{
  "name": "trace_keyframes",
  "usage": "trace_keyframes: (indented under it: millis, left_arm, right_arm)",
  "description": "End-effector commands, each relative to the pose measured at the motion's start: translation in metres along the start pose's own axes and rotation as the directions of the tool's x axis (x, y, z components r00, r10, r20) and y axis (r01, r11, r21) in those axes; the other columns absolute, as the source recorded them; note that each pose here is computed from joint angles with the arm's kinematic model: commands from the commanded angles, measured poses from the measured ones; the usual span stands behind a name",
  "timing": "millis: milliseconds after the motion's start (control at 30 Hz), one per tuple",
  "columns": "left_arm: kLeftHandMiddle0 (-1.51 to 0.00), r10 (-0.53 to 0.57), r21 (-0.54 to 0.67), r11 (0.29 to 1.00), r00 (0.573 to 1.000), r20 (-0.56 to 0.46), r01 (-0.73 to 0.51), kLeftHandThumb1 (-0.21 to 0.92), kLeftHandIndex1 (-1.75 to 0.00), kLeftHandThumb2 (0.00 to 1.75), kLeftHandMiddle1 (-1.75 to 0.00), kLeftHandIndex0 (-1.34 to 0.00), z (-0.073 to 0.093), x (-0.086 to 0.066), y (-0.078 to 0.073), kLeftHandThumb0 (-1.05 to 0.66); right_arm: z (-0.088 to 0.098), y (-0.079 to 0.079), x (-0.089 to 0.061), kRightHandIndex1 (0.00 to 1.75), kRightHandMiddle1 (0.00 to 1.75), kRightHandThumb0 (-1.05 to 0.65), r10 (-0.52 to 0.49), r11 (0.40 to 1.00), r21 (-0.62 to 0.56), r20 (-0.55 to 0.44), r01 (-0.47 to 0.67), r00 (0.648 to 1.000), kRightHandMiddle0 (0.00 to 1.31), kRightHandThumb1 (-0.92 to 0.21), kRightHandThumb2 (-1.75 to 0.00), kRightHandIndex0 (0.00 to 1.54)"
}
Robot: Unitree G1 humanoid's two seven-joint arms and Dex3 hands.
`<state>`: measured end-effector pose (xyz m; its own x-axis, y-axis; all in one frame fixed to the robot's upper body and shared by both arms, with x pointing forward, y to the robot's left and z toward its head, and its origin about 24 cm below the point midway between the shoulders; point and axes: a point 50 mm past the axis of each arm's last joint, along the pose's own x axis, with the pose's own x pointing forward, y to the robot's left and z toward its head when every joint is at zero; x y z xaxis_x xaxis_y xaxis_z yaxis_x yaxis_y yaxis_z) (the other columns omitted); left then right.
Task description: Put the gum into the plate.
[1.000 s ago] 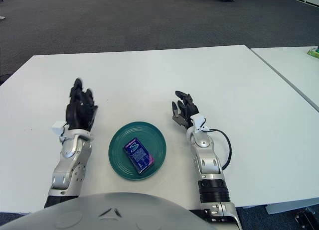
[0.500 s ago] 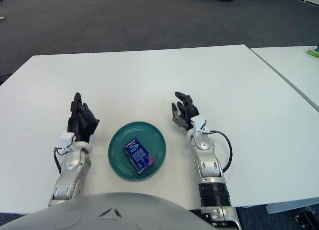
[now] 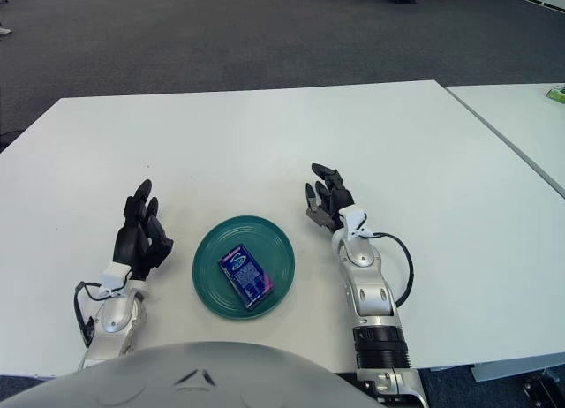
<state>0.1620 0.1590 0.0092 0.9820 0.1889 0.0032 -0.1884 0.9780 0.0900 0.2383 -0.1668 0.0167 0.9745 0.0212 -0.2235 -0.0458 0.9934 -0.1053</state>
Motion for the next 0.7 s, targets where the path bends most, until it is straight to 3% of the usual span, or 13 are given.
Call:
trace_keyframes:
  millis: [0,200,433,467,567,667]
  left_arm:
    - [-0.33,-0.010,0.039,0.999,1.000,-0.015,0.010,0.92,-0.74,1.02,-0.02,-0.03,-0.010,-0.005,0.001,-0.96]
    - [-0.33,-0.066,0.041,0.997,0.998,-0.004,0.066,0.92,-0.78,1.00,-0.01,-0.04,-0.020,-0.009,-0.005,-0.99]
    - [-0.28,-0.135,0.019,0.991,0.991,0.024,0.135,0.92,-0.66,1.00,0.00,0.00,-0.024,-0.014,-0.004,-1.03]
    - [-0.28,-0.141,0.011,0.990,0.990,0.027,0.141,0.92,-0.65,0.99,0.00,0.00,-0.024,-0.014,-0.004,-1.03]
    - [-0.26,-0.154,-0.005,0.988,0.987,0.037,0.154,0.92,-0.58,0.99,0.00,0.00,-0.024,-0.013,-0.003,-1.04]
    - [-0.22,-0.181,-0.017,0.983,0.983,0.043,0.181,0.92,-0.48,1.00,0.00,0.00,-0.022,-0.011,-0.004,-1.05]
  right_arm:
    - [-0.008,0.000,-0.004,0.01,0.55,-0.60,0.006,1.000,-0.001,-0.049,-0.006,0.999,0.00,-0.92,-0.76,0.32]
    - [-0.008,-0.001,-0.005,0.01,0.55,-0.60,0.006,1.000,-0.001,-0.049,-0.006,0.999,0.00,-0.92,-0.76,0.32]
    - [-0.007,0.000,-0.005,0.01,0.55,-0.60,0.006,1.000,-0.001,-0.049,-0.006,0.999,0.00,-0.92,-0.76,0.32]
    - [-0.011,0.006,-0.011,0.01,0.55,-0.60,0.048,0.999,0.011,-0.034,-0.048,0.998,0.00,-0.92,-0.76,0.32]
    - [-0.026,0.030,-0.033,0.00,0.29,-0.71,0.202,0.978,0.052,0.030,-0.203,0.979,0.00,-0.92,-0.88,0.13]
    - [-0.045,0.045,-0.034,0.00,0.10,-0.79,0.302,0.950,0.069,0.040,-0.304,0.953,0.00,-0.92,-0.95,0.04]
